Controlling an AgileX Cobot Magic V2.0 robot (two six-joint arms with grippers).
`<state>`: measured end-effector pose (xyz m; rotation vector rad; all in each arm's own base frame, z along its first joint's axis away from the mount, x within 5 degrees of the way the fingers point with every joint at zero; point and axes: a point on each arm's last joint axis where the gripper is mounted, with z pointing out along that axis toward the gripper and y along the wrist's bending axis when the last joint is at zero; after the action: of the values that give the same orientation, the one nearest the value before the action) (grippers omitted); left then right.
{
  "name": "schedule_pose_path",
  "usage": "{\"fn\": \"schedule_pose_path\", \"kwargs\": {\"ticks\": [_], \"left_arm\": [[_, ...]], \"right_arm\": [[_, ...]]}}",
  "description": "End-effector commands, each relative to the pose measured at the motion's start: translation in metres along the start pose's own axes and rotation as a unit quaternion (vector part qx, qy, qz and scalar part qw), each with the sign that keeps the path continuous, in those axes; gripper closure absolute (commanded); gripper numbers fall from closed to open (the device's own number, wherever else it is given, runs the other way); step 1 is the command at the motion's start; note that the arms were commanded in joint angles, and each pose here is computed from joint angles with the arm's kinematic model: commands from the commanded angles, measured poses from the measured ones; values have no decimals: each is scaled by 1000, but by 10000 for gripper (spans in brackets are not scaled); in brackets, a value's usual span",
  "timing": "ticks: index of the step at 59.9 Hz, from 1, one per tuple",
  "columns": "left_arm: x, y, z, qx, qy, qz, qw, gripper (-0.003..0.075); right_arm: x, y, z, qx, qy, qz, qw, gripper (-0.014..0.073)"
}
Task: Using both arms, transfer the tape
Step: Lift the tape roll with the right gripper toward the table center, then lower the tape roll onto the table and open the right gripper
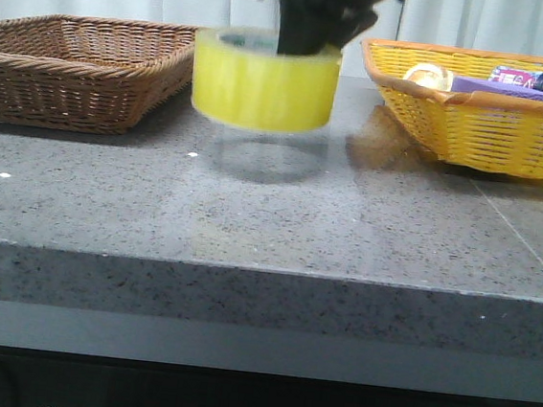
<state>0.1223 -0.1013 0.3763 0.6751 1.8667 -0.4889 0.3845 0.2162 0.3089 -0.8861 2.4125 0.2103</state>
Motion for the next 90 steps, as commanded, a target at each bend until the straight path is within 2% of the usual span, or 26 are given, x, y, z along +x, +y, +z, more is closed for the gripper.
{"fn": "schedule_pose_path", "kwargs": {"ticks": [1,16,21,29,34,43,56,71,79,90], "left_arm": [[-18,-1,-6,3,-60,-4,998,248],[-18,-1,-6,3,-60,-4,998,248],[-18,-1,-6,3,-60,-4,998,248],[-18,-1,-6,3,-60,-4,998,248],[-18,-1,-6,3,-60,-4,998,248],[-18,-1,-6,3,-60,-4,998,248],[-18,-1,-6,3,-60,-4,998,248],[-18,-1,-6,3,-60,-4,998,248],[-18,-1,-6,3,-60,-4,998,248],[-18,-1,-6,3,-60,-4,998,248]], "right_arm": [[-15,-4,-26,26,-68,-14,997,495],[-15,-5,-18,26,-66,-13,997,487],[-15,-5,-18,26,-66,-13,997,421],[-16,-5,-19,26,-69,-12,997,263],[-20,-5,-27,23,-71,-4,997,229],[-28,-1,-65,13,-90,13,996,234],[-17,2,-151,12,-153,65,986,234],[36,20,-223,10,-225,70,972,234],[81,33,-244,3,-255,80,964,234],[132,44,-253,3,-279,89,956,234]]}}
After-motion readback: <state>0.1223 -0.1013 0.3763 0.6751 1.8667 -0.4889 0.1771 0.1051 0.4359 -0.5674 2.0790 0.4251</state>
